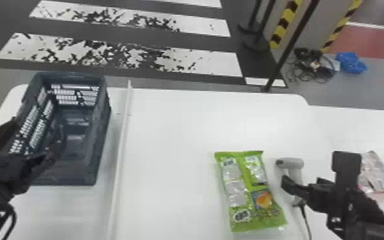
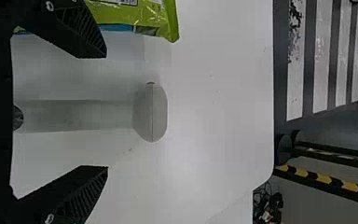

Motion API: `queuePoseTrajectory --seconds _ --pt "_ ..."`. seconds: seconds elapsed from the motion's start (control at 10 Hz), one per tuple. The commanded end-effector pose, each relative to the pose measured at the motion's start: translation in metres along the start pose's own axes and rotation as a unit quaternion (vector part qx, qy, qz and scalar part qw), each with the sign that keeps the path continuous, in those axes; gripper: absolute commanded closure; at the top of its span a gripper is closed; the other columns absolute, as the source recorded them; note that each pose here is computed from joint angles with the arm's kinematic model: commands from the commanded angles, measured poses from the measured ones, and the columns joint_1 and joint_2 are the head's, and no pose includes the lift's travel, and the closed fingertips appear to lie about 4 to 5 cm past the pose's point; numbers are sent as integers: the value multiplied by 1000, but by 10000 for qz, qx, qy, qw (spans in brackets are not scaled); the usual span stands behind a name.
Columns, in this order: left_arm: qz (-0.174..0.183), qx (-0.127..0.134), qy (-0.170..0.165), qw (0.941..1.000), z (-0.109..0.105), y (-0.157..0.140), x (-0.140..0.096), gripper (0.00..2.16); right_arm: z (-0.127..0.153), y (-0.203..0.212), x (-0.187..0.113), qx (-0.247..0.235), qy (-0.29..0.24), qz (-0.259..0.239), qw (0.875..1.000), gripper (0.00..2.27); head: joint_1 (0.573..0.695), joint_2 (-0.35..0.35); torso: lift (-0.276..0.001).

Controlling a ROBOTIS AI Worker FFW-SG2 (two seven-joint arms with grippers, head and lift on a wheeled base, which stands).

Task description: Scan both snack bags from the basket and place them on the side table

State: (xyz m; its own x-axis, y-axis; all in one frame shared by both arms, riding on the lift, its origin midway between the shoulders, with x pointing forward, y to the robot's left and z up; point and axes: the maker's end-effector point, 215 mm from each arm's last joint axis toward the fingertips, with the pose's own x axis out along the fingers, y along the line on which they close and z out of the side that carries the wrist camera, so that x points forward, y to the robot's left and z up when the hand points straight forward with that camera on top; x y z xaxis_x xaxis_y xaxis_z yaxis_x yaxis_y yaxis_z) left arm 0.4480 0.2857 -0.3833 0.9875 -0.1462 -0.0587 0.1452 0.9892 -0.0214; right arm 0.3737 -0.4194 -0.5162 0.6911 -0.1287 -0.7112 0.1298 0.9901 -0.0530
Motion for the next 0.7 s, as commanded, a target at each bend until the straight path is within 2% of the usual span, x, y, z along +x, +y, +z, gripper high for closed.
queuePoseTrajectory --seconds 0.0,0.1,0.2,0.3,0.4,0.5,0.6 --pt "7 0 11 10000 0 1 0 124 -1 -3 12 -46 90 -13 9999 66 695 -183 -75" --pt "13 2 18 10000 -1 2 -1 124 -1 -6 20 -84 151 -31 9998 113 695 -183 -75" --pt "20 5 17 10000 -1 3 -2 124 -4 -10 27 -128 247 -38 9996 306 695 -186 -75" --pt "20 5 17 10000 -1 3 -2 124 -9 -10 33 -188 369 10 9991 741 695 -189 -75" --pt "20 5 17 10000 -1 3 -2 124 -14 -10 37 -167 446 41 9989 1791 695 -190 -75" --pt "22 0 8 10000 0 3 -1 124 -18 -12 37 -122 521 -6 9986 2260 695 -192 -75" --pt "24 -5 31 10000 -2 3 -1 124 -17 -13 36 -58 496 15 9987 2260 695 -195 -75"
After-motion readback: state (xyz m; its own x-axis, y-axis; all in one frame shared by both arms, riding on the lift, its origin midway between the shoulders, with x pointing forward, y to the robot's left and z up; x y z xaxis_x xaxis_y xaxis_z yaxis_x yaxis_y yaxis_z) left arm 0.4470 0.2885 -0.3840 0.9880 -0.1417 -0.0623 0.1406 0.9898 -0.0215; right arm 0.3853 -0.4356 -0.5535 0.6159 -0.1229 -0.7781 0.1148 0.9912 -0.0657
